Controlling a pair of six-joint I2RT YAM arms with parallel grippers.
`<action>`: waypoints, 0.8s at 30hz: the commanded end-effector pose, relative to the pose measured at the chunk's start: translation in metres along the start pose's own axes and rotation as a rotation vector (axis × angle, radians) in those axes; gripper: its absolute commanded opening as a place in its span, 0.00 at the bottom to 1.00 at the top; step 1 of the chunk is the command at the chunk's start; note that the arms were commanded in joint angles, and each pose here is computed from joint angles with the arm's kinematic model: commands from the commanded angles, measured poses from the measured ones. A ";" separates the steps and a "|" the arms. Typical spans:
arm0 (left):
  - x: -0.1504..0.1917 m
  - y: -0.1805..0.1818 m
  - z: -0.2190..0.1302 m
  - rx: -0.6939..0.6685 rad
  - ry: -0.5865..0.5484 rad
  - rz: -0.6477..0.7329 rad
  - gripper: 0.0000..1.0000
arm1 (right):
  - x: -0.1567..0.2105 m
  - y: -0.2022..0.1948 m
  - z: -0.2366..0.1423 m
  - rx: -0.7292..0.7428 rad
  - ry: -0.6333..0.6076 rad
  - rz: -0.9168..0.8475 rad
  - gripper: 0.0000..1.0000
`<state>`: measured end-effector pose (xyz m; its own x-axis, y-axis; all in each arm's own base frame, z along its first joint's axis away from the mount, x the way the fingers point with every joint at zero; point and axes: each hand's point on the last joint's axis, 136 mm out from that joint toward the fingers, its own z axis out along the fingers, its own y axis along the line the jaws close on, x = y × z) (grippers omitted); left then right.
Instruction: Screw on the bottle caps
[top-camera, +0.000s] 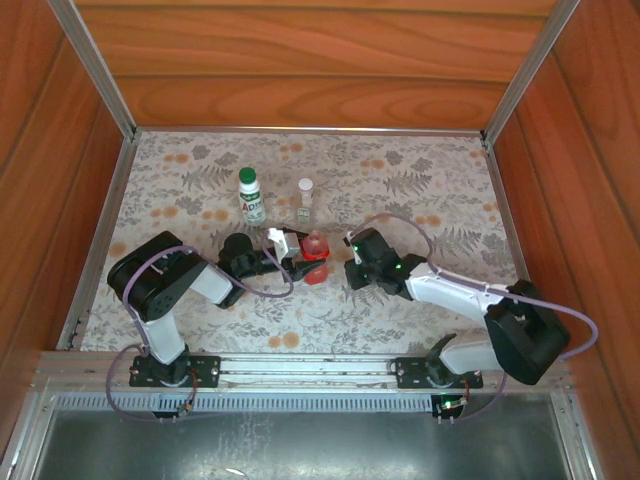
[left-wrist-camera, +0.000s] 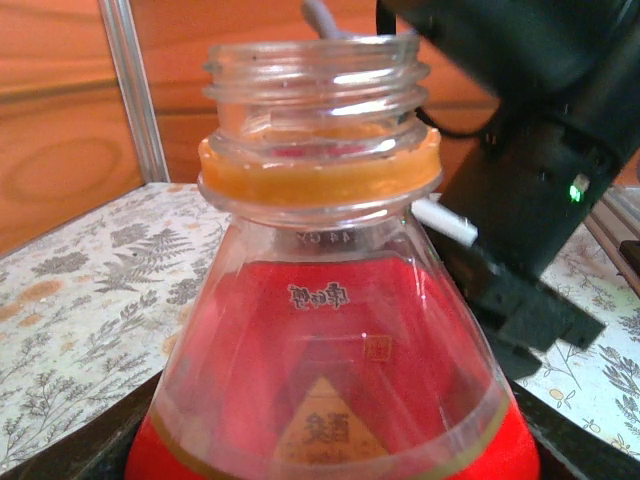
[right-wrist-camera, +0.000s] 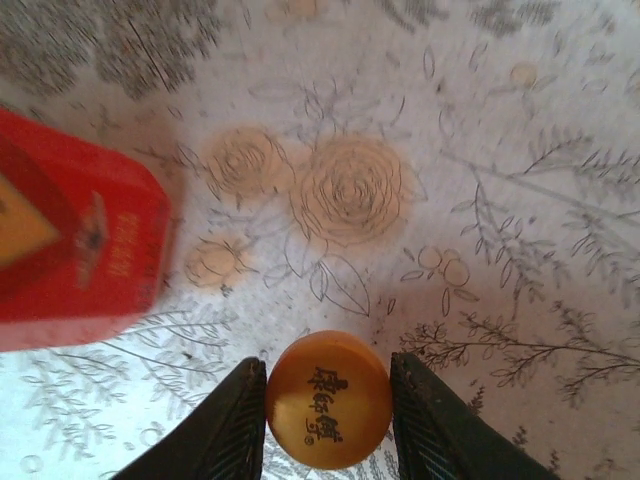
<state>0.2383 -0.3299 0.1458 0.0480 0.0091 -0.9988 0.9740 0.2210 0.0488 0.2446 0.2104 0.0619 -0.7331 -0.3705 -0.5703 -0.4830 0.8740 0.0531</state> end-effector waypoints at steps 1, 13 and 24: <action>0.020 -0.003 -0.003 0.012 0.054 -0.052 0.65 | -0.007 0.000 -0.022 0.011 0.026 0.002 0.38; 0.020 -0.004 -0.003 0.018 0.053 -0.055 0.65 | -0.056 0.016 -0.091 -0.049 0.052 -0.051 0.39; 0.025 -0.003 -0.002 0.019 0.062 -0.061 0.65 | -0.061 0.011 -0.088 -0.009 0.059 -0.047 0.45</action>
<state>0.2387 -0.3303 0.1451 0.0541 0.0037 -0.9985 0.9739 0.2205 0.0536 0.2453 0.2216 0.1864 -0.7139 -0.4224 -0.5585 -0.5412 0.8390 0.0572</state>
